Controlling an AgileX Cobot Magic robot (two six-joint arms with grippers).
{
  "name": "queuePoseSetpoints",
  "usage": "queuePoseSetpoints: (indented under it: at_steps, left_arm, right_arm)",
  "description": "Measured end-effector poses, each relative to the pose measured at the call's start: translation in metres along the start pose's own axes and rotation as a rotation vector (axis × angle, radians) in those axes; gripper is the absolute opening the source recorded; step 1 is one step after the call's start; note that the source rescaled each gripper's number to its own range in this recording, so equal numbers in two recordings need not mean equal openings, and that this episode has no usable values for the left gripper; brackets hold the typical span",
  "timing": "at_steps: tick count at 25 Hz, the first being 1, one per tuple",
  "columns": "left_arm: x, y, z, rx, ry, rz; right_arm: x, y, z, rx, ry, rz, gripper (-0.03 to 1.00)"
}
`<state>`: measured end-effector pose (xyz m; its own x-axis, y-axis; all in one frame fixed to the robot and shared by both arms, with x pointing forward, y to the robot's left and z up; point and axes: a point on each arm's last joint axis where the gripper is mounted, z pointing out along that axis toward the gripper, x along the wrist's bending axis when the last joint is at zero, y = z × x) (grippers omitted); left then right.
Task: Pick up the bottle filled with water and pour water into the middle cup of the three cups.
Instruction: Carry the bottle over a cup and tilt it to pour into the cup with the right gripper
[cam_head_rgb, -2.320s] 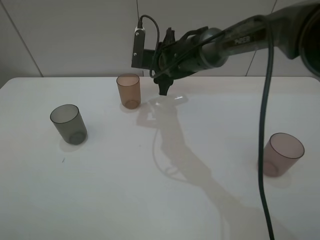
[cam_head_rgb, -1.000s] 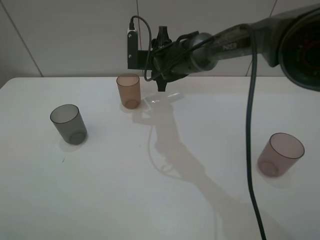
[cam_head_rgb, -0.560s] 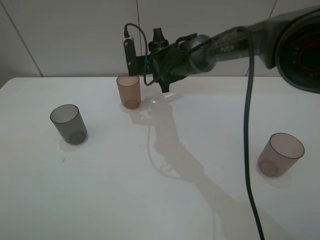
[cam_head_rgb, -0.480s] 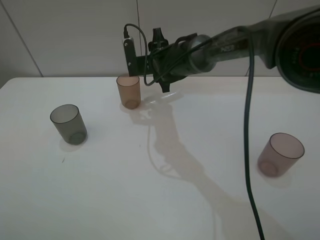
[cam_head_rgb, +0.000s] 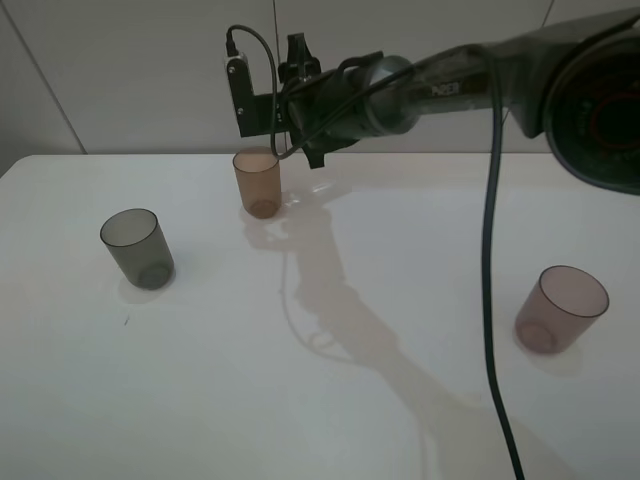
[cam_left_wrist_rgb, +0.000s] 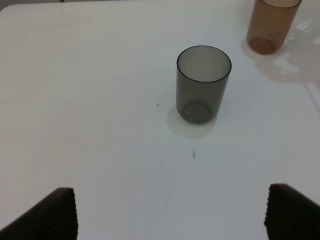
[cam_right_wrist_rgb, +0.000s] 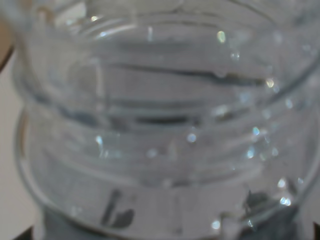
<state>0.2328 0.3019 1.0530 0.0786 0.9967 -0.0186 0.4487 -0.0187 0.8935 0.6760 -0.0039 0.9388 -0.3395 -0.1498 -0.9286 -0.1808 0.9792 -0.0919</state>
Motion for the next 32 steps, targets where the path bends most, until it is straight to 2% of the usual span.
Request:
queuePoseSetpoints:
  at_steps: [6, 20, 25, 32]
  left_arm:
    - [0.0, 0.0, 0.0, 0.0, 0.0, 0.0]
    - [0.0, 0.0, 0.0, 0.0, 0.0, 0.0]
    - [0.0, 0.0, 0.0, 0.0, 0.0, 0.0]
    - [0.0, 0.0, 0.0, 0.0, 0.0, 0.0]
  right_arm:
    - [0.0028, 0.0011, 0.0023, -0.002, 0.004, -0.08, 0.0]
    - [0.0023, -0.0001, 0.0028, 0.002, 0.003, -0.152, 0.0]
    - [0.0023, -0.0002, 0.0028, 0.003, 0.003, -0.238, 0.0]
    - [0.0022, -0.0005, 0.0028, 0.007, 0.002, -0.259, 0.0]
